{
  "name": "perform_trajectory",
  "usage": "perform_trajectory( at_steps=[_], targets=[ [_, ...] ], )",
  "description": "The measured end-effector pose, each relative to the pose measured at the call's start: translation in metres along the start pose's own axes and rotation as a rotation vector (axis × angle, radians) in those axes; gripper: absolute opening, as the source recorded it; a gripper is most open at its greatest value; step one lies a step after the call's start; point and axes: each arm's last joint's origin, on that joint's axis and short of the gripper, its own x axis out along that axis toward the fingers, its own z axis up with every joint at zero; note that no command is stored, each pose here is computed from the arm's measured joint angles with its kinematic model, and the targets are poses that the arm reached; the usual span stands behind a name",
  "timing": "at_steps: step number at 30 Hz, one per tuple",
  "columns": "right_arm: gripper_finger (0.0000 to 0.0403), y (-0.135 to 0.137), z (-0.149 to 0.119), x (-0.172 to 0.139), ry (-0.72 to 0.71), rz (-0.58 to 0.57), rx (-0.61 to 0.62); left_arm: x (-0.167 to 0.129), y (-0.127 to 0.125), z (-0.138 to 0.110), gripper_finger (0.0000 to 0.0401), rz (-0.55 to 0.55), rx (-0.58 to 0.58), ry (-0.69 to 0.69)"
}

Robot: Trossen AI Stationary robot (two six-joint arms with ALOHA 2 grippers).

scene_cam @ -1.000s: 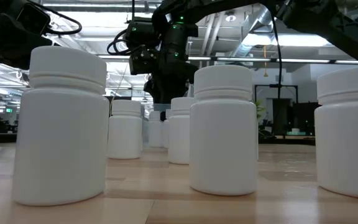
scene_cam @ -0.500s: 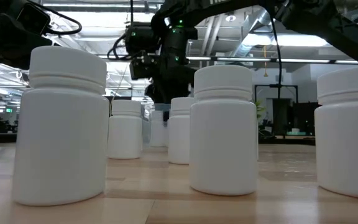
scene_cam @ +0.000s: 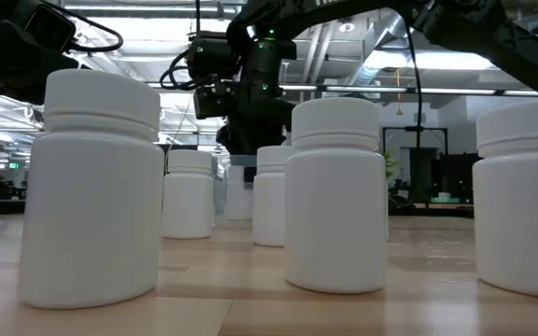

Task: Pick and place pill bottles into a basket
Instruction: Put the pill bottles into the container

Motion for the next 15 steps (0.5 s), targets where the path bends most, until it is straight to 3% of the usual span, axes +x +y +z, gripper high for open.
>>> perform_trajectory(
  at_steps=[15],
  targets=[
    [0.023, 0.002, 0.002, -0.028, -0.01, -0.013, -0.001, 0.0, 0.0, 0.0, 0.0211, 0.0, -0.002, 0.005]
  ],
)
